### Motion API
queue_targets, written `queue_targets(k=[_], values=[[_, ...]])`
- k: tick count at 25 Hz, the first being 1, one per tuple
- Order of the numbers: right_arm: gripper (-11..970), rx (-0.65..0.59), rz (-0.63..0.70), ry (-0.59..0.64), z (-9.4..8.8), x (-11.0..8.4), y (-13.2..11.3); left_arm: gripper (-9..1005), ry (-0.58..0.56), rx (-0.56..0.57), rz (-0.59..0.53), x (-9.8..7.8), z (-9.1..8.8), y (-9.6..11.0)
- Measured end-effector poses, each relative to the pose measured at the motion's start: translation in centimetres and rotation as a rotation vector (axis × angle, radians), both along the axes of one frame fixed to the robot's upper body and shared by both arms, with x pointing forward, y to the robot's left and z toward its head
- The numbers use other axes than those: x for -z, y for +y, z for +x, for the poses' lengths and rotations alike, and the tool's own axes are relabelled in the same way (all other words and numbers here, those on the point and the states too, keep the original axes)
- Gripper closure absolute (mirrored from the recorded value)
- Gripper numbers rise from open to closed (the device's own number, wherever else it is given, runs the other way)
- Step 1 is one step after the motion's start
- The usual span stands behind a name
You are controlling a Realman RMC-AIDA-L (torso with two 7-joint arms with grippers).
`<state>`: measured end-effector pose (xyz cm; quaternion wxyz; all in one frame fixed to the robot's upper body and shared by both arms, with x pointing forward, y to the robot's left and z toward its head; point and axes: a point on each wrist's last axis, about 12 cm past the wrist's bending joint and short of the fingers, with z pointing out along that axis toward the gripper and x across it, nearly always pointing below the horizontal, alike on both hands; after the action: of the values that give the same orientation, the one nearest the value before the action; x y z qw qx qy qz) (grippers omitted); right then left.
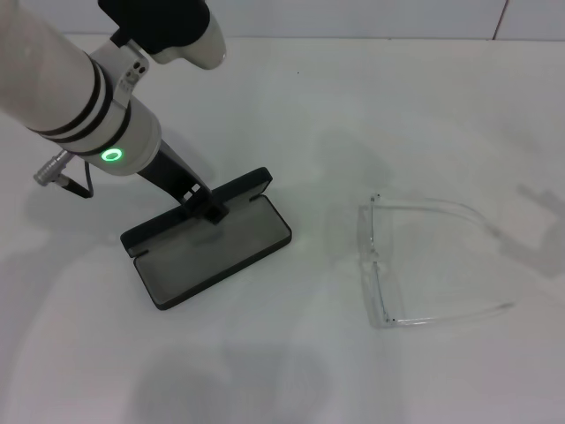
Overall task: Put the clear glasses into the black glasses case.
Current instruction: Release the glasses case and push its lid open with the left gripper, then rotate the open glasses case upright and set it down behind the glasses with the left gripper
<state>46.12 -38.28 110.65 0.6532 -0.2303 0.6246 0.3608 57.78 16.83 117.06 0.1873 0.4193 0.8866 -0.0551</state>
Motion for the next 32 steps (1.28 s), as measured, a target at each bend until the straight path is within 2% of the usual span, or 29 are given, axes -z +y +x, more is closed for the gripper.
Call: queue_targets(k=[6,11,18,22,26,32], values=[[101,0.006,-0.003,0.000,0.1,0.0,-0.1,497,0.017,0.011,0.013,0.3,0.0,0.0],[102,0.013,-0.006,0.003,0.2,0.0,-0.1,661,-0.014,0.035,-0.002,-0.6,-0.3,-0.2],[101,0.021,0.002,0.006,0.0,0.2,-0.2,753,-0.002,0.075,0.022,-0.3,-0.8,-0.7],[102,0.025,0.001,0.005,-0.2,0.3,-0.2,806,-0.033,0.117,0.028,-0.8,-1.3,-1.2],[102,0.029,0.001,0.003,-0.3,0.5,-0.2,805,-0.107,0.249,0.055,-1.4,-2.8,-2.6],[101,0.052,0.013,0.001,-0.7,0.8,-0.4,804,-0.249,0.463,0.129,-1.2,-5.4,-5.3]])
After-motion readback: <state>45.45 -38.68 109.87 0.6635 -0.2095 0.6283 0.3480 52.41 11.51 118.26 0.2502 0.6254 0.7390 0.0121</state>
